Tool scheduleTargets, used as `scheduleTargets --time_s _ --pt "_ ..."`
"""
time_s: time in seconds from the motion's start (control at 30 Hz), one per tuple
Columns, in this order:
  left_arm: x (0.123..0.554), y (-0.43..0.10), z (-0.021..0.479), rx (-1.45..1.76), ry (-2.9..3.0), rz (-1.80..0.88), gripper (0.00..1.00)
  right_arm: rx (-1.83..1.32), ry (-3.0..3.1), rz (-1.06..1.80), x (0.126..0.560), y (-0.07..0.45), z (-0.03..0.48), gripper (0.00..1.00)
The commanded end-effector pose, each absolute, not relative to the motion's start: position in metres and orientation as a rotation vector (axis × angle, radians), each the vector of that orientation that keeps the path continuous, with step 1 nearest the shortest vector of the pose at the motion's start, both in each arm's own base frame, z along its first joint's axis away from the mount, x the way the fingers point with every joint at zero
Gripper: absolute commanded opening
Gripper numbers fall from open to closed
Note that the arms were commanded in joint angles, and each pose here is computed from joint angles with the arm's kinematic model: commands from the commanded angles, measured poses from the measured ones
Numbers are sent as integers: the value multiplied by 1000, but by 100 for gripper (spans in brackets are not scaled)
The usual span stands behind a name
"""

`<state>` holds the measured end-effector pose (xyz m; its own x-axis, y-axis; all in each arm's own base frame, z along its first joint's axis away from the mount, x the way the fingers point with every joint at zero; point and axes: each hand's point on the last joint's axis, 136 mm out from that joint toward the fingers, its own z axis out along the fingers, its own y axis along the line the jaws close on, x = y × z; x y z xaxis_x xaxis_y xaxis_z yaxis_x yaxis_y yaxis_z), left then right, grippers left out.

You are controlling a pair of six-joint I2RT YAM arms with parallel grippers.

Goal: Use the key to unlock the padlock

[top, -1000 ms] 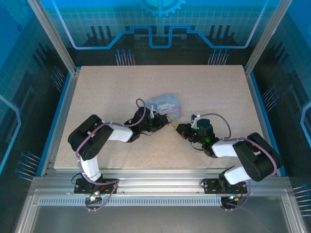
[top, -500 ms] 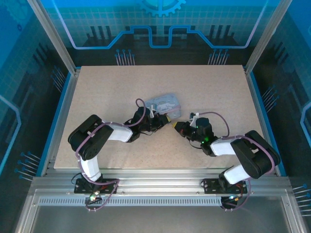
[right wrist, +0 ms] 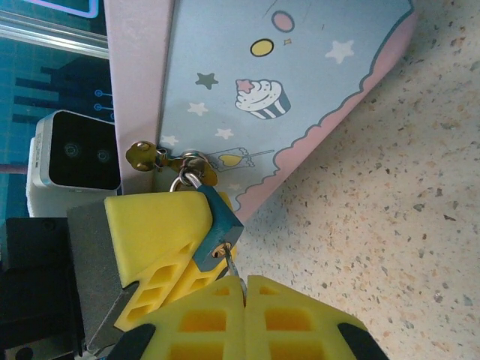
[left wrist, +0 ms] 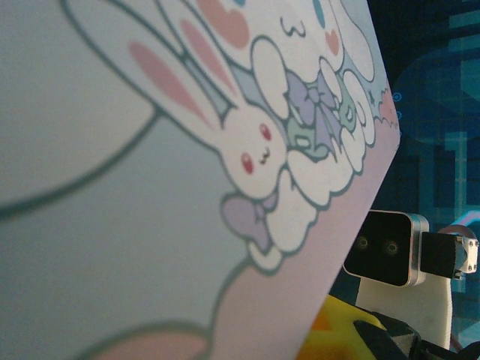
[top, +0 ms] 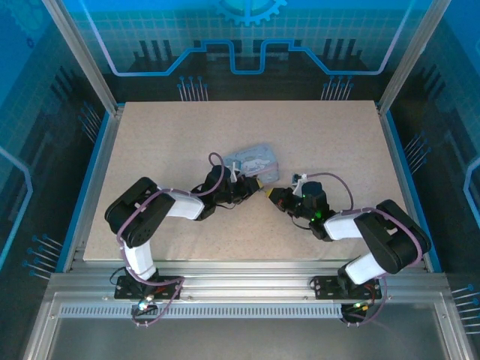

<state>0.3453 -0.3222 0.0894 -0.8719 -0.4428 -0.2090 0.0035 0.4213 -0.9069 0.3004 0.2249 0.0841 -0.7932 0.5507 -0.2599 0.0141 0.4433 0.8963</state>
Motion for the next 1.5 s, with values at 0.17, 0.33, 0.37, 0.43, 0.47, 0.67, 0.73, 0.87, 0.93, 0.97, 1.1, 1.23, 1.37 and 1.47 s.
scheduleTargets --time_s 0.17,0.33,0.37,0.43,0.47,0.67,0.73,0.87,0.93,0.97,1.1,1.23,1.37,1.47 --pt "344 -325 94 -364 2239 -1504 7 418 2122 1411 304 239 100 0" --pt "343 -326 94 -362 2239 -1512 7 442 2119 1418 306 239 98 0" --pt "343 -326 95 -362 2237 -1517 7 450 2119 1417 306 238 97 0" --pt "343 -326 96 -361 2231 -1523 7 462 2112 1421 307 238 97 0" --pt "342 -326 96 -363 2230 -1529 7 468 2109 1427 308 239 97 0" --pt "343 -328 102 -354 2206 -1559 6 544 2089 1484 313 241 97 0" --pt "343 -329 103 -351 2203 -1564 6 584 2090 1500 314 242 94 0" --pt "343 -330 106 -343 2196 -1578 5 652 2081 1542 316 243 90 0" --pt "343 -331 108 -343 2190 -1584 5 686 2080 1556 317 243 86 0" --pt "343 -331 108 -344 2190 -1588 5 706 2082 1565 317 244 84 0" --pt "343 -332 111 -340 2182 -1603 5 722 2064 1596 320 247 82 0" --pt "344 -334 115 -341 2171 -1620 4 637 2059 1559 321 250 82 0" --pt "344 -335 120 -340 2159 -1639 4 567 2036 1530 322 252 85 0" --pt "344 -335 123 -342 2151 -1655 4 591 2017 1551 323 251 84 0"
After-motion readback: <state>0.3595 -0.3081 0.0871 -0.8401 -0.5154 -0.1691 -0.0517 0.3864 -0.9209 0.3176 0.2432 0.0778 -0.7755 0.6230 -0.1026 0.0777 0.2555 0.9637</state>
